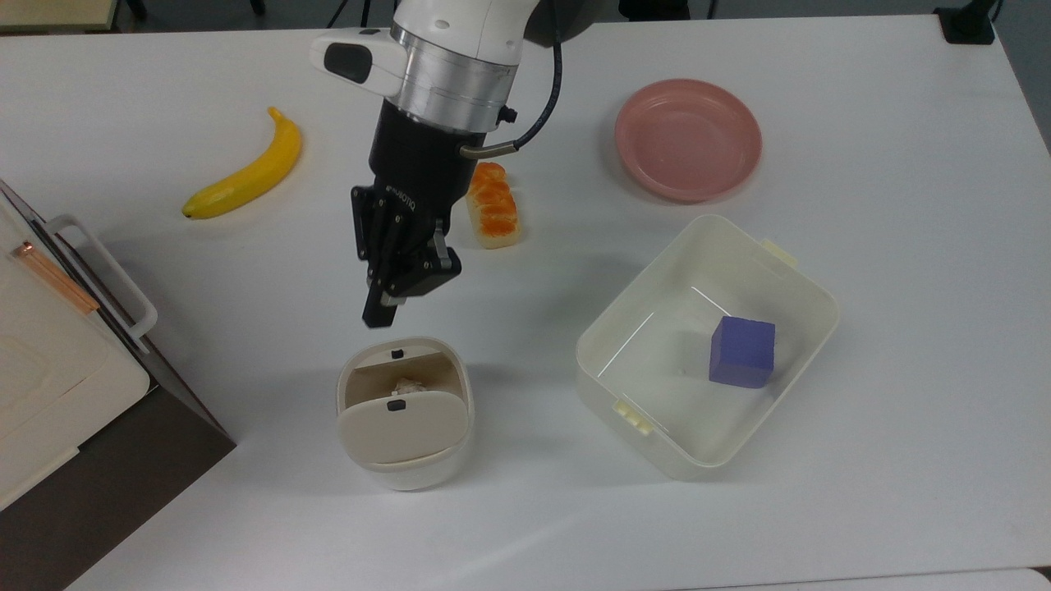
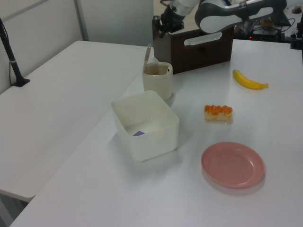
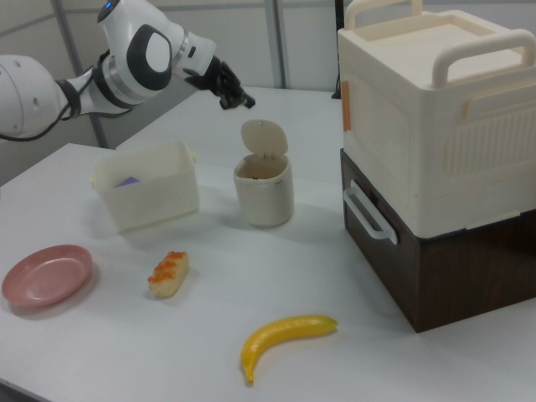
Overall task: Close the trash can
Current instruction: 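Move the gripper down toward the raised lid of the cream trash can, then push the raised lid down with the gripper until it shuts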
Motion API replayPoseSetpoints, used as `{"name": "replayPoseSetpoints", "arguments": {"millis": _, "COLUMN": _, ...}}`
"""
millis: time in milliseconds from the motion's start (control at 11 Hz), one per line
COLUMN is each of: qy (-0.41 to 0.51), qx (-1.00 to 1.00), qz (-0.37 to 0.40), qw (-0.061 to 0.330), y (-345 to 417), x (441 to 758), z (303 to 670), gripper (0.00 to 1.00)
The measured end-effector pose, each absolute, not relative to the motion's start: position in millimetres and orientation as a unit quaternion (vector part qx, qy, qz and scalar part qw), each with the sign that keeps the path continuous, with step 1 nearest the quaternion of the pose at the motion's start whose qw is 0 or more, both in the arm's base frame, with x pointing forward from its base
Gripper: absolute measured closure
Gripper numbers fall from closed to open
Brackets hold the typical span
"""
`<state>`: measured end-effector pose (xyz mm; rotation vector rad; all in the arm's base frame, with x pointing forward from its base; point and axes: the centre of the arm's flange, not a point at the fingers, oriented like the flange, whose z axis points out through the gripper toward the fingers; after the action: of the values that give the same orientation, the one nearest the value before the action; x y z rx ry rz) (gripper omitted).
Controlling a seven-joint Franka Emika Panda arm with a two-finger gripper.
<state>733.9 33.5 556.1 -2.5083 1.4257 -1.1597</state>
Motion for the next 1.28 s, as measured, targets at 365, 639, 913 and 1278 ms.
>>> {"name": "replayPoseSetpoints", "arguments": {"millis": 365, "qy": 0.443, "qx": -0.795, "qz": -0.414, "qw": 0.034, "y": 64, "x": 772, "z": 549, "gripper": 0.99}}
{"name": "replayPoseSetpoints", "arguments": {"millis": 639, "qy": 0.434, "qx": -0.802, "qz": -0.41, "qw": 0.022, "y": 75, "x": 791, "z": 510, "gripper": 0.99}}
{"name": "replayPoseSetpoints", "arguments": {"millis": 913, "qy": 0.434, "qx": -0.803, "qz": -0.408, "qw": 0.016, "y": 71, "x": 796, "z": 498, "gripper": 0.99}}
{"name": "replayPoseSetpoints", "arguments": {"millis": 1278, "qy": 0.404, "qx": -0.824, "qz": -0.397, "qw": -0.018, "y": 58, "x": 795, "z": 496, "gripper": 0.99}}
